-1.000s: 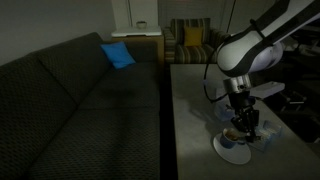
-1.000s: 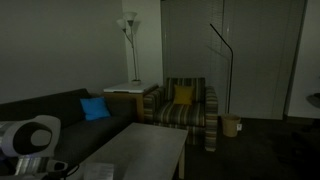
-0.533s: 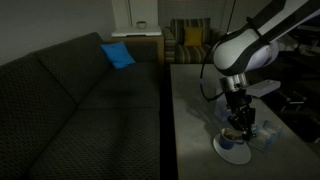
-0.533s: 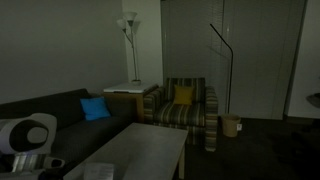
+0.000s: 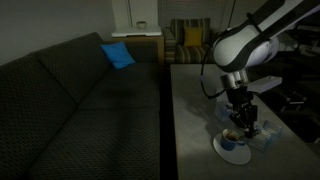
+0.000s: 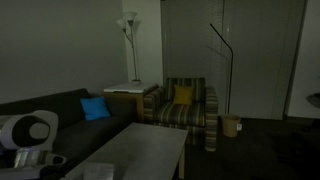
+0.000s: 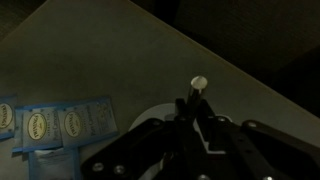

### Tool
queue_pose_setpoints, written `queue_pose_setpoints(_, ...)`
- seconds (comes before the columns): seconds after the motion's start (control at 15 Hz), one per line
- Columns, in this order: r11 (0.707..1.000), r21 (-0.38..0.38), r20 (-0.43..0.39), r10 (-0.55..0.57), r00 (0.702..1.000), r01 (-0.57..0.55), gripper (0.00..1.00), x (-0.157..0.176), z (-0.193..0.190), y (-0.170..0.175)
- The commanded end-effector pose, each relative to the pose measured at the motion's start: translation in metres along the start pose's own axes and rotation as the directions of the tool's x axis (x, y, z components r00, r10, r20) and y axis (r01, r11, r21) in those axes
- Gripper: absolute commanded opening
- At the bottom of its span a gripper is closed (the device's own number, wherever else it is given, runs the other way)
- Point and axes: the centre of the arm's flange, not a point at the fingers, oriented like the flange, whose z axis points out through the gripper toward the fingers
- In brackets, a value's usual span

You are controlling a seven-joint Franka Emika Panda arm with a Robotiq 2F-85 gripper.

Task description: Use the spoon to stir in the cup

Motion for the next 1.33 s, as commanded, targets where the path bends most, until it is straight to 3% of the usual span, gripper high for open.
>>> queue_pose_setpoints(0.0,0.999,-0.043,0.034,0.018,0.999,-0.016,0.04,-0.010,-0.011,0.004)
queue_pose_setpoints(1.27,0.998,0.010,0.126,-0.065,0.990,0.064,0.04,-0.005,0.004,-0.008)
